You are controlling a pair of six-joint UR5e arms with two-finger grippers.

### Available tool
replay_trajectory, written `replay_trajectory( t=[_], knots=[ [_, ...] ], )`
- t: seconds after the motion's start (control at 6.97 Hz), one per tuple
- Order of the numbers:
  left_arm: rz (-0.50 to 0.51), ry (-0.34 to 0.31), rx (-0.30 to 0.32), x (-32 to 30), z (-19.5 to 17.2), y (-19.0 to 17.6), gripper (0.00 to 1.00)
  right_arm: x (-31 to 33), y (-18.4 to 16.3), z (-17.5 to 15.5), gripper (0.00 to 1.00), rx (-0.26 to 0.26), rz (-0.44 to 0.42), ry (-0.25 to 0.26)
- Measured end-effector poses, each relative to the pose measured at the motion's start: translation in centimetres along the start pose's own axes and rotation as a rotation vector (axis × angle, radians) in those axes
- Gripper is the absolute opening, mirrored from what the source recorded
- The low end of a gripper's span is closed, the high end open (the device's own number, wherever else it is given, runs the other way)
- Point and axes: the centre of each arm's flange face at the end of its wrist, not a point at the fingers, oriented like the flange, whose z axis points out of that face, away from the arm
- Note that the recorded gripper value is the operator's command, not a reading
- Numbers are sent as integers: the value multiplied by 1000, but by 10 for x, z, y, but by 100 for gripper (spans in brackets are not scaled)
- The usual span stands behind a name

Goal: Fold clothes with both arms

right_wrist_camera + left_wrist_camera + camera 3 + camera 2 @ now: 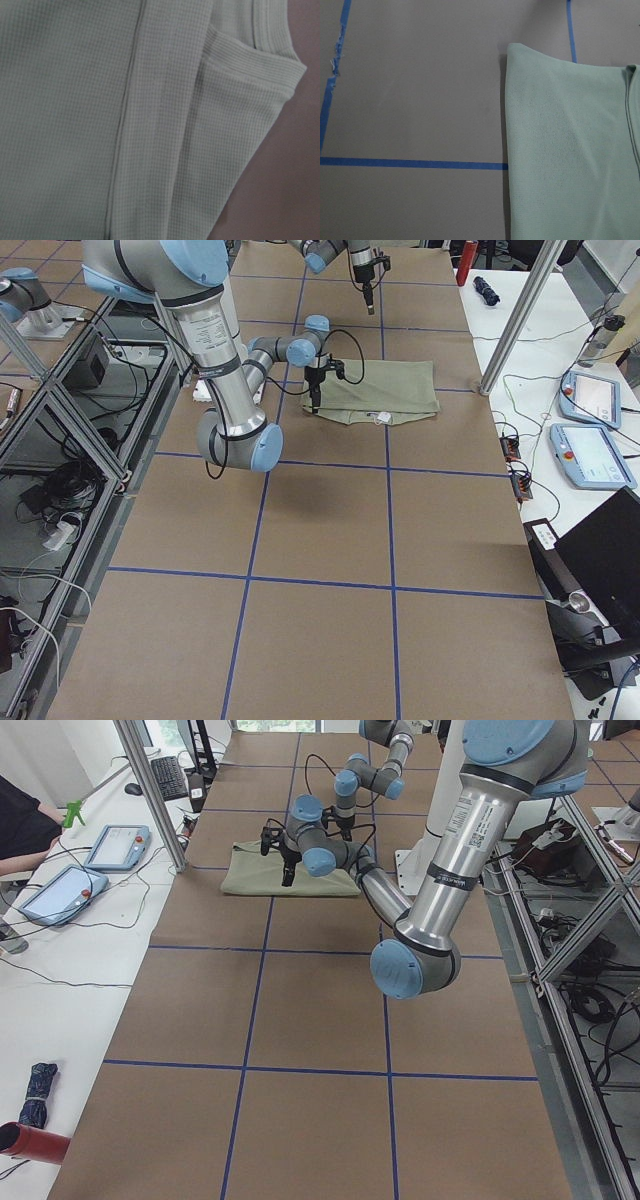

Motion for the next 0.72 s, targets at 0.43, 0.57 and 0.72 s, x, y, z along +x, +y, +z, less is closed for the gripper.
replay_trajectory(
  t=[0.43,0.57,0.72],
  knots=[
    [2,2,-4,2,1,2,100,23,4,8,100,-4,9,19],
    [2,5,-6,4,1,3,100,40,8,6,100,-1,2,21],
    [-1,9,-6,6,0,4,100,61,16,7,100,-2,-6,29]
  ],
)
